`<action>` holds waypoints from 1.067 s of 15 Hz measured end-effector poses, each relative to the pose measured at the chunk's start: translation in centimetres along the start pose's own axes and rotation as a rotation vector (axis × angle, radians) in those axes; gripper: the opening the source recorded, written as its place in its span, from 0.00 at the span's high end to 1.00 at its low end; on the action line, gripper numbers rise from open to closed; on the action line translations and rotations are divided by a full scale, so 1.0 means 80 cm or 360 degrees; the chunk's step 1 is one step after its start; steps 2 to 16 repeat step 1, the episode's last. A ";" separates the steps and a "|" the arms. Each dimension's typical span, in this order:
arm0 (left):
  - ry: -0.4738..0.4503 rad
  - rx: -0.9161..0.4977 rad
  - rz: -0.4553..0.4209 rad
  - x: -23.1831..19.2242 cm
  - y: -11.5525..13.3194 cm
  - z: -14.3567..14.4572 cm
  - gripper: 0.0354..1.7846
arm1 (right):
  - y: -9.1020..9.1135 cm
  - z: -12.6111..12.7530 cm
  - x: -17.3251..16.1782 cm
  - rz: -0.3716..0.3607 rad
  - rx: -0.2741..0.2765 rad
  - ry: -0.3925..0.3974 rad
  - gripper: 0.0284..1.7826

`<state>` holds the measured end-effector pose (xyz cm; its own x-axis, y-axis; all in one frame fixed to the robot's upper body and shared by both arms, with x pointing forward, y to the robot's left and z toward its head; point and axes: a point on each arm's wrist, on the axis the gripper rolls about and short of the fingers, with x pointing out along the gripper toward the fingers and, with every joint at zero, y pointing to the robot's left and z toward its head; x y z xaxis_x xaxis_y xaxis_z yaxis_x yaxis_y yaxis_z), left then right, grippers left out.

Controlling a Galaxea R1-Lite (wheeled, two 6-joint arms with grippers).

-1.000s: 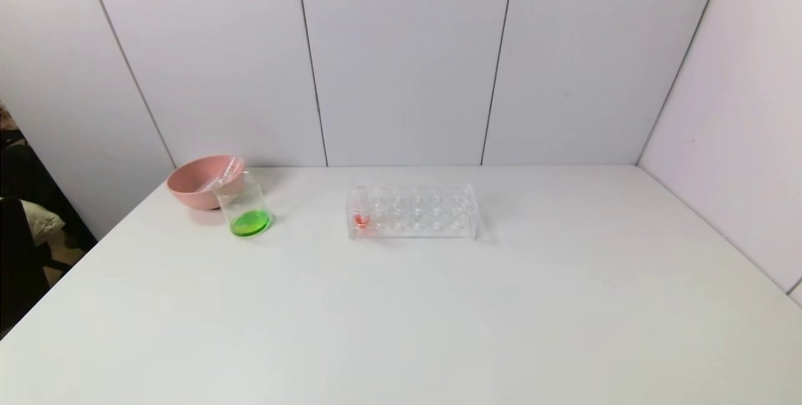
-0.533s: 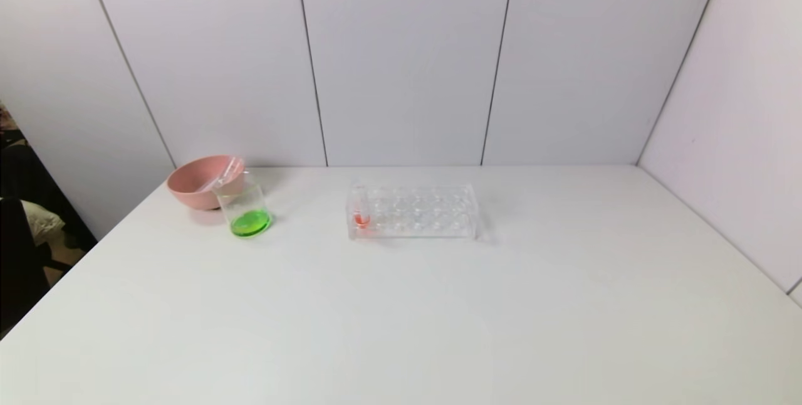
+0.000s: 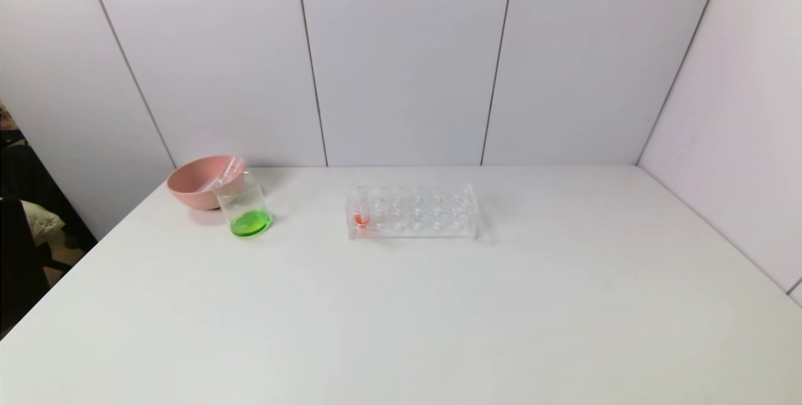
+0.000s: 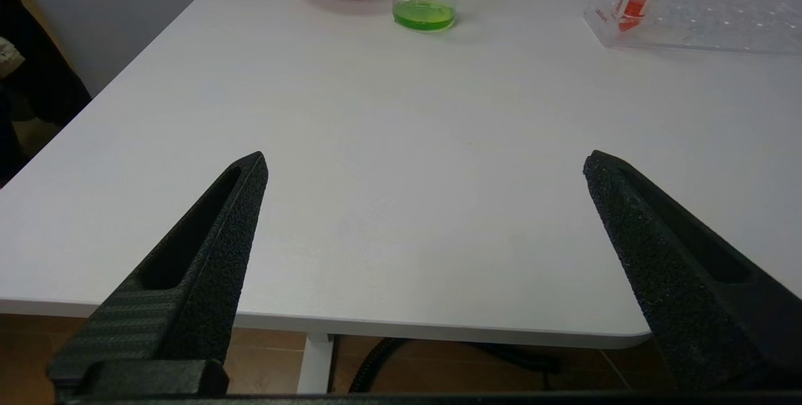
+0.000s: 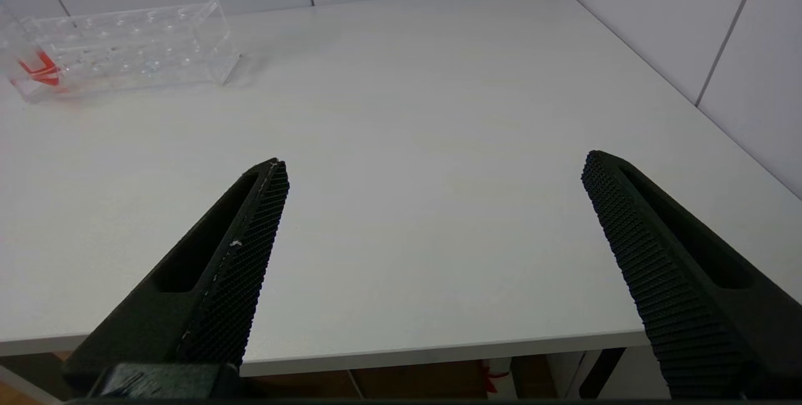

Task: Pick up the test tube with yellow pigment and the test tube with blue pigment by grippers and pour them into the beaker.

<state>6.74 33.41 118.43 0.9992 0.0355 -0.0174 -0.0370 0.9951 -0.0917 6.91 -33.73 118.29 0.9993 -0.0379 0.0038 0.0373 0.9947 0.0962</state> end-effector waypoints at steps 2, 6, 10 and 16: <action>-0.0001 -0.0001 0.0001 0.000 0.000 0.000 0.01 | 0.000 0.000 0.000 -0.0001 0.0000 0.0000 0.04; -0.0001 -0.0001 0.0001 0.000 0.000 0.000 0.01 | 0.000 0.000 0.000 -0.0001 0.0000 0.0000 0.04; -0.0001 -0.0001 0.0001 0.000 0.000 0.000 0.01 | 0.000 0.000 0.000 -0.0001 0.0000 0.0000 0.04; -0.0001 -0.0001 0.0001 0.000 0.000 0.000 0.01 | 0.000 0.000 0.000 -0.0001 0.0000 0.0000 0.04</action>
